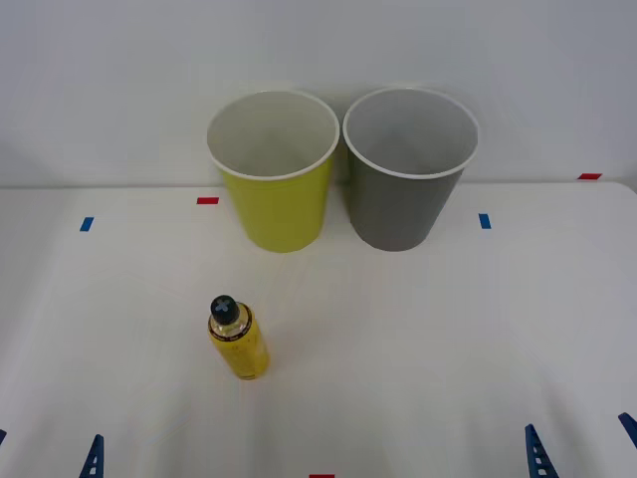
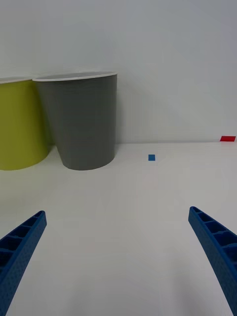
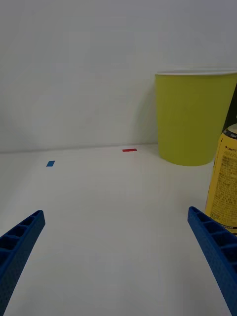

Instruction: Put cans in the gray bin and PET bottles in the light green bin.

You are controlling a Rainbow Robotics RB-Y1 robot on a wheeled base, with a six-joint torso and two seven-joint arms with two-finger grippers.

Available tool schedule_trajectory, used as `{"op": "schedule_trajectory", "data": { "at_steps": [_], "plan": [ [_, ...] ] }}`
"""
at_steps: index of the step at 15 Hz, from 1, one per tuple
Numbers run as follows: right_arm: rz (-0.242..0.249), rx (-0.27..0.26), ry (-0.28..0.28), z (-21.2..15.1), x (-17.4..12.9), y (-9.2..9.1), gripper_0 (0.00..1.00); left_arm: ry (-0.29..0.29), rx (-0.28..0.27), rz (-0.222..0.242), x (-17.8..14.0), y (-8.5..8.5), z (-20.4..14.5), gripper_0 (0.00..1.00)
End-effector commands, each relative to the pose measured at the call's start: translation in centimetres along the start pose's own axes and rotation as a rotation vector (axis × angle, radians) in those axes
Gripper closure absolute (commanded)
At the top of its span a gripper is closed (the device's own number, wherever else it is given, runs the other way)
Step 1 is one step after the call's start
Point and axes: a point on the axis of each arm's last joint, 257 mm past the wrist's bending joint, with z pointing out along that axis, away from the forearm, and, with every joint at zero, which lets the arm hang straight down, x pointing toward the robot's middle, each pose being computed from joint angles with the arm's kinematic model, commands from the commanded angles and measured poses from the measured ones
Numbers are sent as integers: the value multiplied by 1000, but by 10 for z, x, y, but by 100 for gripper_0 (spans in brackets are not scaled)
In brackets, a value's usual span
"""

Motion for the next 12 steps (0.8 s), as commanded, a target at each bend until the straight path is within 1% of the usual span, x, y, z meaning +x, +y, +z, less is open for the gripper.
{"op": "schedule_trajectory", "data": {
  "at_steps": [1,12],
  "plan": [
    [0,0,0,0,0,0,0,0,0,0,0,0,0,0],
    [0,0,0,0,0,0,0,0,0,0,0,0,0,0]
  ]
}}
